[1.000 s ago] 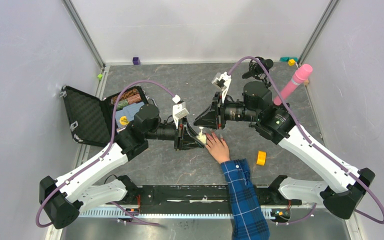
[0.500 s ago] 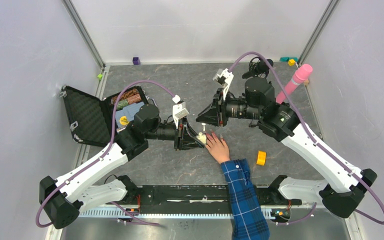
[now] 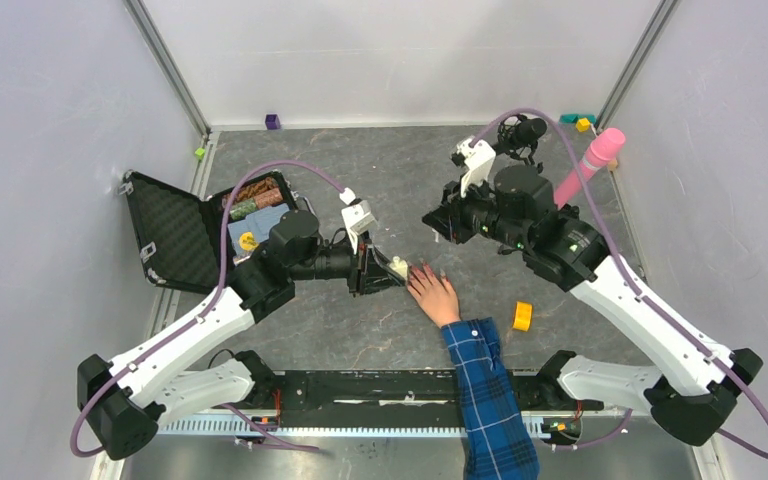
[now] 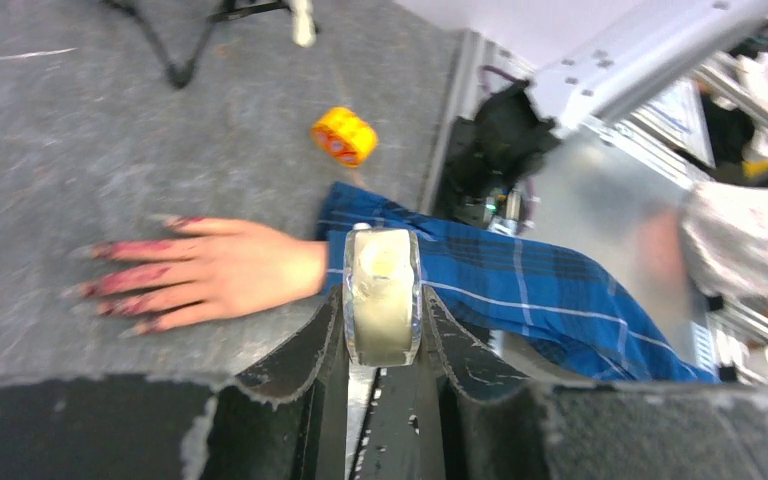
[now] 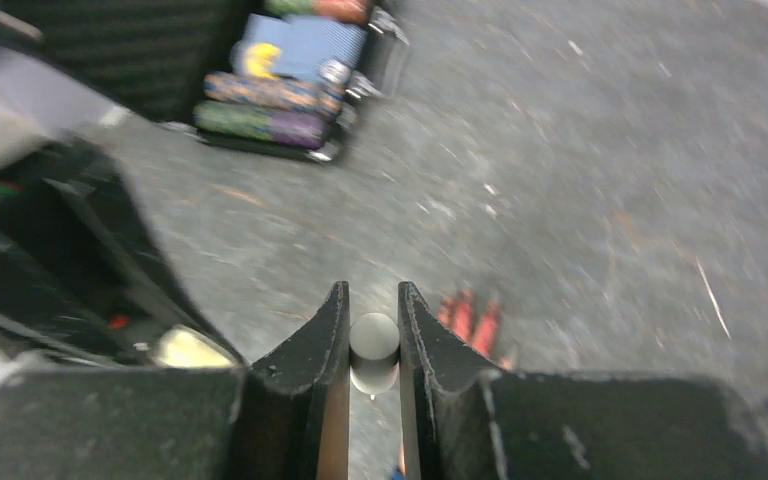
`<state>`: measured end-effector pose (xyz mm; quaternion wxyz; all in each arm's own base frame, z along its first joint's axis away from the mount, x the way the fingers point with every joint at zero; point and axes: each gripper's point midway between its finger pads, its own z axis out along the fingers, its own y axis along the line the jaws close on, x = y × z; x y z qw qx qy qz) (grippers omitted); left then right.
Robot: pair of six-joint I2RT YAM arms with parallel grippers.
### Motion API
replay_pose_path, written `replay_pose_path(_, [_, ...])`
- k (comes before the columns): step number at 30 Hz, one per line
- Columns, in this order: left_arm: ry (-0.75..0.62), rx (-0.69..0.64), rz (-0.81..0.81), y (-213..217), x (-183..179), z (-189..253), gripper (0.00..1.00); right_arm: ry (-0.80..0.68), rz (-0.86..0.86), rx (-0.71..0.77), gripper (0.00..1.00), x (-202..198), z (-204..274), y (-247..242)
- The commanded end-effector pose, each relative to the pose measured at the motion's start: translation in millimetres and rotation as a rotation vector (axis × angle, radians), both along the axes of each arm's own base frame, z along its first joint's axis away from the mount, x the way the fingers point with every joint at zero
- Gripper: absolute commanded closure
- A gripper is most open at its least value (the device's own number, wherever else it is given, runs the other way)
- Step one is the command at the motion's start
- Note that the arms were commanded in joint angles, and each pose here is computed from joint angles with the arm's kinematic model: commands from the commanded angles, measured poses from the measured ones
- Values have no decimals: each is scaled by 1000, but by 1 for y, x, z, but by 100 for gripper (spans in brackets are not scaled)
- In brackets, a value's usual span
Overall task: Paint the nails
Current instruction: Paint the nail polish on the nail.
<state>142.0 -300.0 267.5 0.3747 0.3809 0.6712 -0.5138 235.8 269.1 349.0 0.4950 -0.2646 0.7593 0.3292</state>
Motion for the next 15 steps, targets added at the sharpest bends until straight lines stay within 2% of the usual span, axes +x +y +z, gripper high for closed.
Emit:
replay_pose_path(1, [-69, 59, 239, 15, 46, -7, 98, 26, -338, -156, 100, 36, -63, -50])
replay_pose_path(8, [-52, 129, 465, 40, 88, -26, 98, 77, -486, -237, 100, 46, -145, -61])
replay_pose_path(15, [-62, 215, 478, 50, 97, -19, 98, 76, -582, -305, 100, 70, -176, -46])
